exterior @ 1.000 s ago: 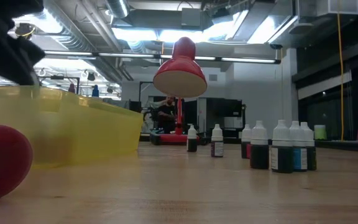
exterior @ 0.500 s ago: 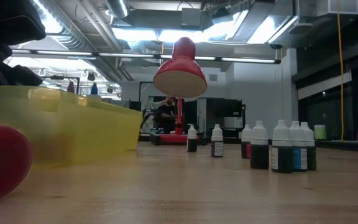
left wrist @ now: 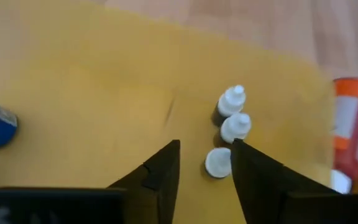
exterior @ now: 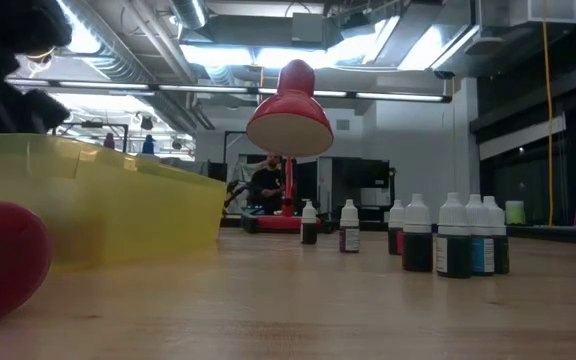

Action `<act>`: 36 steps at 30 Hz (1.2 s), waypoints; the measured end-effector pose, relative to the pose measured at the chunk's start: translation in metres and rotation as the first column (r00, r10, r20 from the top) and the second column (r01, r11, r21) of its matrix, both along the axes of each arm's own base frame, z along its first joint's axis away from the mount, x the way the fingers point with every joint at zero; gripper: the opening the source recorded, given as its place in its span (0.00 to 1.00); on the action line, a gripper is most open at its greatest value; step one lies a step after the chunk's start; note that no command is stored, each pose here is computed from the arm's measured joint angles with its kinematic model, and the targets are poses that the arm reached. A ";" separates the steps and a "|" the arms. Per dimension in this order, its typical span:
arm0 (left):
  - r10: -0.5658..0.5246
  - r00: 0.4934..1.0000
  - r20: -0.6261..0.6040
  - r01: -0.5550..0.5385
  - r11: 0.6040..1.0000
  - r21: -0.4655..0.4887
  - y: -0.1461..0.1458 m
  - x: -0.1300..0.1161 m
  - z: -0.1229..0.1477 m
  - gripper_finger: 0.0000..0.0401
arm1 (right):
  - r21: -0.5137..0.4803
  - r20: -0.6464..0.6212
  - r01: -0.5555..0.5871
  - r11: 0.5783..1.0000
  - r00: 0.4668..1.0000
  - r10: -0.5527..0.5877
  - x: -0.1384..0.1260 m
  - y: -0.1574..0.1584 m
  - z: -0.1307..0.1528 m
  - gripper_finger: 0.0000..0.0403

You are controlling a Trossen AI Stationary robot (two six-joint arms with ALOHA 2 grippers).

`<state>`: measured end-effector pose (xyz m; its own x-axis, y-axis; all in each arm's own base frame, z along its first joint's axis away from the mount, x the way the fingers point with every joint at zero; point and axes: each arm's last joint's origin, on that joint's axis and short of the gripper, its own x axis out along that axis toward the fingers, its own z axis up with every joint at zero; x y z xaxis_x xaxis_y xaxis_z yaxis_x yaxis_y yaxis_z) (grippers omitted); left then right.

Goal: Pick & Place food coloring
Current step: Put the small brown food coloring bottle into the yellow bin, then put the small pink food coloring bottle into the yellow bin

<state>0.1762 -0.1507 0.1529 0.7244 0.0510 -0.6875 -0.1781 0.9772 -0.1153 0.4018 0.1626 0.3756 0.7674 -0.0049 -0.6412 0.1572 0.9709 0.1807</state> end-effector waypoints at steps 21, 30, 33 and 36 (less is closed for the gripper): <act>0.074 0.945 0.318 -0.004 0.976 -0.216 0.051 -0.011 0.101 0.63 | -0.228 -0.106 0.406 0.885 0.893 -0.438 -0.110 0.050 -0.008 0.64; 0.105 0.895 0.434 -0.001 0.972 -0.233 0.063 -0.003 0.143 0.62 | -0.256 -0.113 0.527 0.810 0.816 -0.567 -0.127 0.065 -0.075 0.64; 0.106 0.890 0.444 0.010 0.968 -0.252 0.065 -0.001 0.150 0.62 | -0.256 -0.124 0.532 0.807 0.810 -0.573 -0.130 0.063 -0.101 0.64; 0.080 0.897 0.435 0.051 0.958 -0.282 0.066 0.000 0.151 0.62 | -0.227 -0.123 0.520 0.823 0.823 -0.554 -0.138 0.055 -0.115 0.64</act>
